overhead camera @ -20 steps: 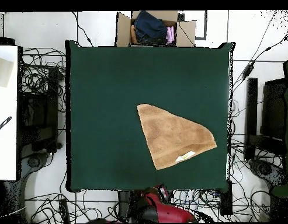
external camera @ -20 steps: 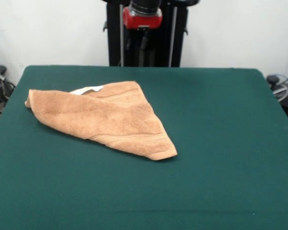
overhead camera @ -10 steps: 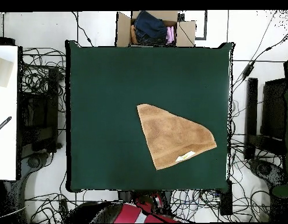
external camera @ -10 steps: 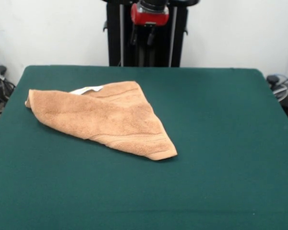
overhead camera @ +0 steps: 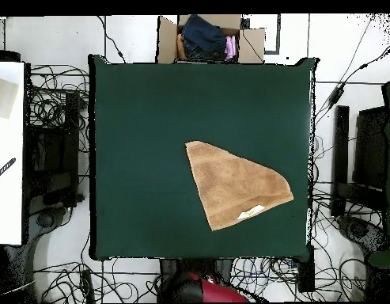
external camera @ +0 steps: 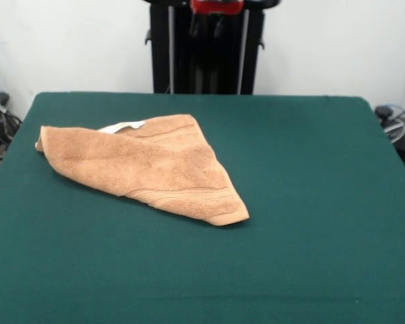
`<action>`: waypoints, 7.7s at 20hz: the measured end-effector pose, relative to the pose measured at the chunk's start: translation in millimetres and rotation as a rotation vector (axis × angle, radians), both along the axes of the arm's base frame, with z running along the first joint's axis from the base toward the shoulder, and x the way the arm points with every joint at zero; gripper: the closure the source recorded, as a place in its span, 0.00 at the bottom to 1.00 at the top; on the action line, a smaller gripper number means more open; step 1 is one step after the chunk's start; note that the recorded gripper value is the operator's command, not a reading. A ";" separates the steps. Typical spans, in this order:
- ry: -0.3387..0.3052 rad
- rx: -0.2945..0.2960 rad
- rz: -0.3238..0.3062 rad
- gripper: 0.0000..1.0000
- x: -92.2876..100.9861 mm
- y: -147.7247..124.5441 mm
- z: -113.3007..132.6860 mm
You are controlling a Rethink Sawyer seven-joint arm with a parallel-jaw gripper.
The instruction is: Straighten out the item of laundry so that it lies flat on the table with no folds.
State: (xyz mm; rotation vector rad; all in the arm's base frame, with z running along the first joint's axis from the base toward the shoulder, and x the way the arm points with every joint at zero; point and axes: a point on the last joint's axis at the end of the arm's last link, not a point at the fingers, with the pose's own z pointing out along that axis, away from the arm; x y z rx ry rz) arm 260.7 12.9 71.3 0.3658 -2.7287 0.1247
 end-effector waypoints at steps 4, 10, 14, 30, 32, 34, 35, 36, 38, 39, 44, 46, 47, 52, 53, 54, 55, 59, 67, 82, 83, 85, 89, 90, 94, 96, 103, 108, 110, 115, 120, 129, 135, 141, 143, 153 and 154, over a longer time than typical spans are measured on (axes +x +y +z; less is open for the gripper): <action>0.091 0.012 -0.015 0.00 2.6 4.7 14.6; 0.085 0.009 -0.022 0.00 18.0 -0.5 21.6; 0.064 0.004 -0.031 0.00 25.5 -6.0 23.6; -0.130 0.003 -0.094 0.00 61.8 -40.4 17.8; -0.185 0.000 -0.094 0.00 71.6 -45.2 15.2; -0.224 -0.002 -0.089 0.00 78.6 -46.9 14.6; -0.252 -0.004 -0.085 0.00 83.8 -48.1 14.4; -0.281 -0.007 -0.081 0.00 89.0 -49.2 14.1; -0.306 -0.005 -0.072 0.00 93.8 -48.7 14.1; -0.319 -0.005 -0.067 0.00 96.2 -48.4 14.0; -0.360 0.002 -0.047 0.00 102.7 -46.9 12.9; -0.376 0.004 -0.035 0.00 103.7 -47.2 12.3; -0.384 0.004 -0.029 0.00 104.0 -47.5 12.2; -0.437 -0.002 0.003 0.00 108.7 -48.2 12.1; -0.443 -0.002 0.006 0.00 109.6 -47.8 11.7; -0.450 -0.002 0.009 0.00 110.5 -47.3 11.4; -0.457 -0.001 0.012 0.00 111.4 -46.8 11.1; -0.474 0.004 0.024 0.00 113.7 -43.7 9.1; -0.487 0.015 0.047 0.00 105.7 -37.6 2.0; -0.393 0.064 0.035 0.00 65.9 -20.6 -19.9; -0.385 0.068 0.033 0.00 63.5 -19.6 -22.3; -0.380 0.072 0.034 0.00 61.1 -18.5 -25.1; -0.380 0.078 0.042 0.00 57.0 -16.3 -30.5; -0.381 0.080 0.045 0.00 55.7 -15.7 -32.0; -0.389 0.089 0.061 0.00 51.4 -13.2 -36.9; -0.389 0.092 0.066 0.00 49.0 -12.3 -38.8; -0.396 0.101 0.081 0.00 41.2 -9.9 -45.9; -0.412 0.116 0.101 0.00 32.9 -5.7 -53.8; -0.418 0.120 0.107 0.00 30.7 -4.3 -56.1; -0.447 0.133 0.113 0.00 24.3 -0.4 -64.8; -0.460 0.140 0.110 0.00 19.2 0.8 -69.9; -0.467 0.153 0.106 0.00 5.2 1.0 -73.4; -0.448 0.145 0.081 0.00 -9.0 -1.9 -66.3; -0.416 0.149 0.065 0.00 -24.6 1.3 -56.8; -0.410 0.149 0.064 0.00 -27.1 1.6 -55.3; -0.414 0.147 0.063 0.00 -26.2 0.6 -55.3; -0.415 0.147 0.062 0.00 -25.6 0.2 -55.6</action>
